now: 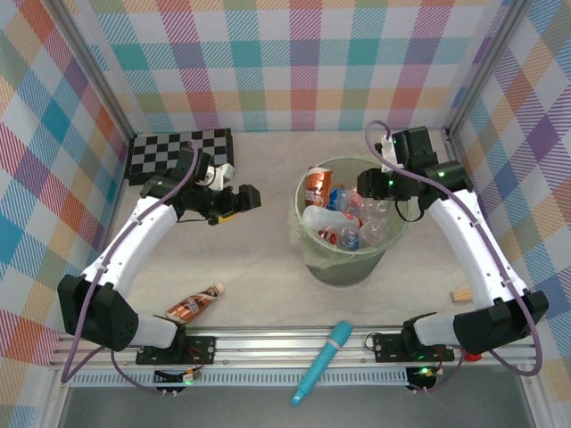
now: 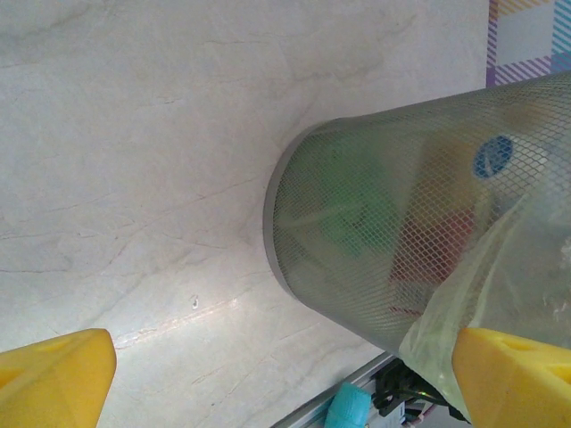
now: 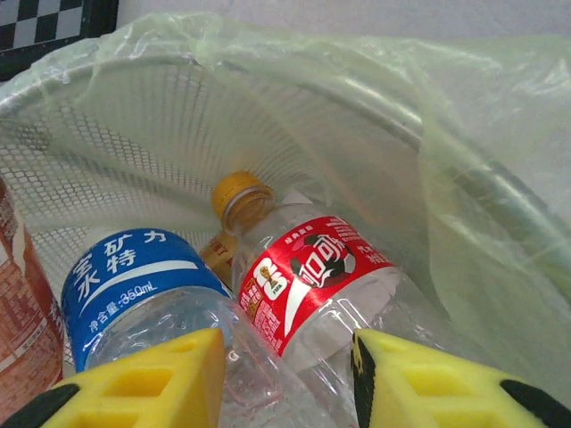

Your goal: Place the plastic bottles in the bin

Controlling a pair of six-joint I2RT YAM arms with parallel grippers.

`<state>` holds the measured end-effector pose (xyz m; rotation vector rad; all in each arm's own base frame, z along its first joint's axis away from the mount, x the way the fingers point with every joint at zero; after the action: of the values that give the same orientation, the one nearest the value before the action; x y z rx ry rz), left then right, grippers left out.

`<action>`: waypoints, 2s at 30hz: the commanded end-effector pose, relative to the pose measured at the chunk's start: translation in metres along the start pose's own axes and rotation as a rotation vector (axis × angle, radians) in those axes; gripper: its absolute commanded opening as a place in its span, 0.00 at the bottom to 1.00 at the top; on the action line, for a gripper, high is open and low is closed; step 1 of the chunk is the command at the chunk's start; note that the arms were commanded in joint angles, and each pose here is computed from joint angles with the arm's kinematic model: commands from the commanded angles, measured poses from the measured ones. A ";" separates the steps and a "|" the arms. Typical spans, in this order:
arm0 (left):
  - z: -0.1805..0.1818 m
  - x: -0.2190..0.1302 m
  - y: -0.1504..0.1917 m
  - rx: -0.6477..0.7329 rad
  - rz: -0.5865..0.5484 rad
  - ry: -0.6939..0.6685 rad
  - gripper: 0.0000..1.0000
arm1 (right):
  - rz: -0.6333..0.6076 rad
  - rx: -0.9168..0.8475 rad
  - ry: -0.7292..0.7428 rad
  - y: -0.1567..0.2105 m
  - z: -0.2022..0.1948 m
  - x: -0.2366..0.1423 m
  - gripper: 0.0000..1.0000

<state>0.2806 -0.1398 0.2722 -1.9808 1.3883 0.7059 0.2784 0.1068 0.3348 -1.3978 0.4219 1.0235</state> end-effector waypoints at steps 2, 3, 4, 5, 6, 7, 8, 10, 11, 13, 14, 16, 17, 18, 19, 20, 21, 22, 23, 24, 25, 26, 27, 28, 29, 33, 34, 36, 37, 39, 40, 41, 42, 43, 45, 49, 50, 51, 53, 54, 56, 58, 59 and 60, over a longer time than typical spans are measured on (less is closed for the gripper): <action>0.001 -0.002 -0.004 -0.020 0.001 -0.010 0.97 | -0.018 -0.020 -0.001 -0.013 0.006 -0.019 0.45; 0.001 -0.003 -0.004 -0.017 0.002 -0.019 0.97 | -0.037 -0.038 0.015 -0.019 0.006 -0.028 0.46; 0.002 -0.005 -0.003 -0.015 0.003 -0.035 0.97 | -0.058 -0.053 0.029 -0.025 0.007 -0.037 0.47; 0.005 -0.008 -0.002 -0.019 0.005 -0.073 0.97 | -0.077 -0.068 0.039 -0.031 0.007 -0.046 0.48; 0.009 -0.013 0.000 -0.025 0.008 -0.132 0.97 | -0.098 -0.084 0.045 -0.037 0.009 -0.055 0.49; 0.014 -0.018 0.002 -0.034 0.015 -0.195 0.97 | -0.111 -0.094 0.047 -0.041 0.010 -0.061 0.50; 0.021 -0.024 0.007 -0.046 0.029 -0.280 0.98 | -0.135 -0.105 0.044 -0.046 0.012 -0.069 0.50; 0.034 -0.037 0.018 -0.054 0.083 -0.437 0.99 | -0.158 -0.121 0.024 -0.053 0.015 -0.075 0.52; 0.040 -0.045 0.026 -0.055 0.118 -0.505 1.00 | -0.163 -0.125 0.012 -0.055 0.017 -0.075 0.54; 0.050 -0.060 0.039 -0.086 0.140 -0.619 1.00 | -0.160 -0.127 0.002 -0.058 0.018 -0.071 0.57; 0.054 -0.067 0.047 -0.109 0.146 -0.655 1.00 | -0.154 -0.124 -0.001 -0.058 0.017 -0.068 0.59; 0.059 -0.077 0.064 -0.131 0.160 -0.677 1.00 | -0.152 -0.126 -0.013 -0.060 0.018 -0.064 0.62; 0.061 -0.079 0.074 -0.143 0.179 -0.679 1.00 | -0.153 -0.128 -0.019 -0.061 0.019 -0.062 0.64; 0.065 -0.082 0.083 -0.166 0.189 -0.694 1.00 | -0.155 -0.131 -0.020 -0.062 0.019 -0.061 0.65; 0.069 -0.083 0.094 -0.202 0.193 -0.707 1.00 | -0.154 -0.131 -0.021 -0.064 0.018 -0.059 0.66; 0.074 -0.083 0.104 -0.239 0.191 -0.709 1.00 | -0.157 -0.134 -0.023 -0.065 0.018 -0.059 0.66; 0.079 -0.082 0.113 -0.275 0.179 -0.713 1.00 | -0.155 -0.135 -0.030 -0.066 0.019 -0.058 0.66; 0.085 -0.080 0.121 -0.309 0.168 -0.708 1.00 | -0.154 -0.137 -0.039 -0.068 0.020 -0.056 0.67; 0.092 -0.076 0.129 -0.326 0.173 -0.706 1.00 | -0.152 -0.139 -0.046 -0.069 0.021 -0.055 0.67; 0.096 -0.074 0.132 -0.327 0.169 -0.712 1.00 | -0.148 -0.141 -0.050 -0.070 0.021 -0.054 0.67; 0.102 -0.071 0.135 -0.322 0.169 -0.736 1.00 | -0.145 -0.144 -0.054 -0.071 0.021 -0.052 0.67; 0.106 -0.068 0.136 -0.317 0.169 -0.752 1.00 | -0.140 -0.146 -0.057 -0.071 0.021 -0.050 0.67; 0.108 -0.064 0.136 -0.309 0.167 -0.763 1.00 | -0.136 -0.148 -0.060 -0.071 0.021 -0.049 0.67; 0.112 -0.059 0.136 -0.300 0.164 -0.782 1.00 | -0.131 -0.149 -0.064 -0.071 0.022 -0.049 0.67; 0.117 -0.054 0.136 -0.291 0.165 -0.798 1.00 | -0.130 -0.152 -0.067 -0.070 0.022 -0.050 0.67; 0.133 -0.033 0.135 -0.275 0.166 -0.836 1.00 | -0.131 -0.158 -0.049 -0.065 0.020 -0.054 0.67; 0.136 -0.026 0.136 -0.272 0.172 -0.830 1.00 | -0.128 -0.157 -0.045 -0.064 0.019 -0.054 0.67; 0.142 -0.015 0.139 -0.264 0.200 -0.838 1.00 | -0.125 -0.159 -0.038 -0.061 0.018 -0.056 0.67; 0.144 -0.009 0.140 -0.256 0.215 -0.848 1.00 | -0.123 -0.160 -0.034 -0.060 0.017 -0.057 0.67; 0.148 0.003 0.144 -0.236 0.251 -0.871 1.00 | -0.126 -0.157 -0.025 -0.059 0.015 -0.059 0.67; 0.149 0.007 0.145 -0.230 0.263 -0.880 1.00 | -0.127 -0.155 -0.024 -0.058 0.014 -0.060 0.67; 0.148 0.011 0.146 -0.220 0.277 -0.888 1.00 | -0.129 -0.156 -0.023 -0.058 0.014 -0.061 0.67; 0.147 0.013 0.147 -0.205 0.285 -0.899 1.00 | -0.132 -0.155 -0.021 -0.058 0.014 -0.062 0.67; 0.147 0.016 0.147 -0.196 0.290 -0.908 1.00 | -0.135 -0.155 -0.020 -0.057 0.014 -0.063 0.67; 0.147 0.022 0.150 -0.176 0.313 -0.928 1.00 | -0.134 -0.153 -0.018 -0.056 0.013 -0.064 0.67; 0.148 0.033 0.148 -0.157 0.330 -0.961 1.00 | -0.136 -0.150 -0.017 -0.055 0.011 -0.064 0.67; 0.149 0.035 0.146 -0.154 0.323 -0.972 1.00 | -0.135 -0.149 -0.018 -0.054 0.011 -0.064 0.67; 0.150 0.037 0.144 -0.153 0.321 -0.985 1.00 | -0.137 -0.150 -0.018 -0.053 0.011 -0.065 0.67; 0.153 0.043 0.142 -0.151 0.327 -1.007 1.00 | -0.140 -0.154 -0.016 -0.052 0.011 -0.067 0.67; 0.155 0.045 0.142 -0.152 0.328 -1.019 1.00 | -0.144 -0.156 -0.013 -0.051 0.010 -0.069 0.67; 0.159 0.050 0.141 -0.154 0.321 -1.036 1.00 | -0.148 -0.157 -0.005 -0.050 0.008 -0.071 0.67; 0.163 0.055 0.140 -0.156 0.312 -1.043 1.00 | -0.152 -0.154 0.001 -0.048 0.006 -0.073 0.68; 0.164 0.058 0.139 -0.155 0.309 -1.048 1.00 | -0.153 -0.154 0.003 -0.048 0.005 -0.074 0.68; 0.166 0.061 0.138 -0.155 0.303 -1.053 1.00 | -0.153 -0.154 0.003 -0.047 0.004 -0.073 0.68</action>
<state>0.1451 -0.0823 0.1055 -1.0540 0.9594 1.7404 0.2837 0.0989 0.4166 -1.5233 0.2499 0.9593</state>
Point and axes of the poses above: each hand's point on the last joint's axis, 136 mm out from that joint toward the fingers, its own x axis out along the fingers, its own z axis along the line the jaws close on, y = z × x, the point moved 7 cm from there along -x, back along the fingers, and after that the axes turned 9 degrees about -x, right-handed, at the moved point
